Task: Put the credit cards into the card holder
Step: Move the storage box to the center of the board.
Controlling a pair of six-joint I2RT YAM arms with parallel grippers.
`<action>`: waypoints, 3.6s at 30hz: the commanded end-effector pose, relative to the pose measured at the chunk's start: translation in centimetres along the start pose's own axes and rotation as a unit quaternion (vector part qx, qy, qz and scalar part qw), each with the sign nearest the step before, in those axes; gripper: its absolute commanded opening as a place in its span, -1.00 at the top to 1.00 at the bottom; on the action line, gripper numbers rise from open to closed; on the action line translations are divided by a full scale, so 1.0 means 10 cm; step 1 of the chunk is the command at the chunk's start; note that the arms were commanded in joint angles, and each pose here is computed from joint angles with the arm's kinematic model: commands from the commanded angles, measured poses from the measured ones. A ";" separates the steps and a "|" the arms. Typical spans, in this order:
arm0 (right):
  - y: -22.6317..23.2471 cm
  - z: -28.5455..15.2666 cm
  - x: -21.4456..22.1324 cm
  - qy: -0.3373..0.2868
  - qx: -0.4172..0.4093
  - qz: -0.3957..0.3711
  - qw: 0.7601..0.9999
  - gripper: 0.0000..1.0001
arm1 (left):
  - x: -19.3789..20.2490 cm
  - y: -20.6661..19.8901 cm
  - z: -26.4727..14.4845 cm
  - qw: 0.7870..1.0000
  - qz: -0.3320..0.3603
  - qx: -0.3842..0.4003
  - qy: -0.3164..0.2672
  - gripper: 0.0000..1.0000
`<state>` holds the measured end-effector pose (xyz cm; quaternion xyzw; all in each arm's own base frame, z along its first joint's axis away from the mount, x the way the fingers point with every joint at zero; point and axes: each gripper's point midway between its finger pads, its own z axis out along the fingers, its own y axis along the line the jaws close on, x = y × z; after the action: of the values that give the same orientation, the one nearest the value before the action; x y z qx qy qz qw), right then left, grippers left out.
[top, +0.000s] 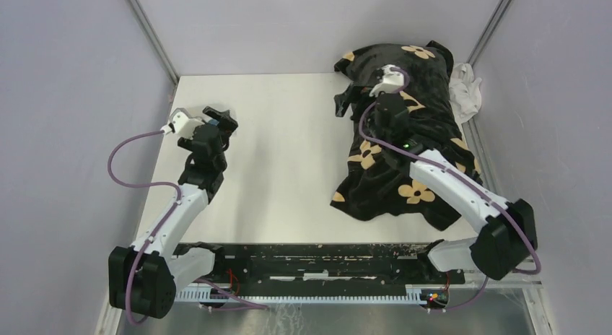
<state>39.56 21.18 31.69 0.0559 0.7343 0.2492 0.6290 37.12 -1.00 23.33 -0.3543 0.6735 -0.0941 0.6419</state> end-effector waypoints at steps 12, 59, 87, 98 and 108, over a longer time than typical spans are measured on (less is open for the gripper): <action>0.19 0.70 0.50 -0.017 0.036 -0.230 0.972 -0.97 | -0.20 0.46 0.55 0.955 -0.164 -0.243 -0.047 -0.98; 0.50 1.33 1.60 0.124 -0.095 -0.238 0.959 -0.30 | 0.84 1.30 1.47 0.881 -0.146 -0.448 0.054 -0.29; -1.43 1.04 2.02 0.265 0.202 -0.136 0.933 0.76 | 1.01 1.07 1.19 0.889 -0.115 -0.428 0.116 0.64; -2.55 0.33 1.40 0.240 0.380 -0.109 0.887 0.76 | 1.18 0.56 1.03 0.903 -0.089 -0.400 0.131 0.66; -3.23 -0.29 0.79 0.193 0.470 -0.055 0.860 0.72 | 1.50 0.07 0.75 0.913 -0.058 -0.375 0.150 0.65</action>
<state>43.51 0.83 7.29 0.1863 0.9092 -0.1072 0.3567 42.95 -5.64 6.33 -0.5730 0.7584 0.1016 0.2934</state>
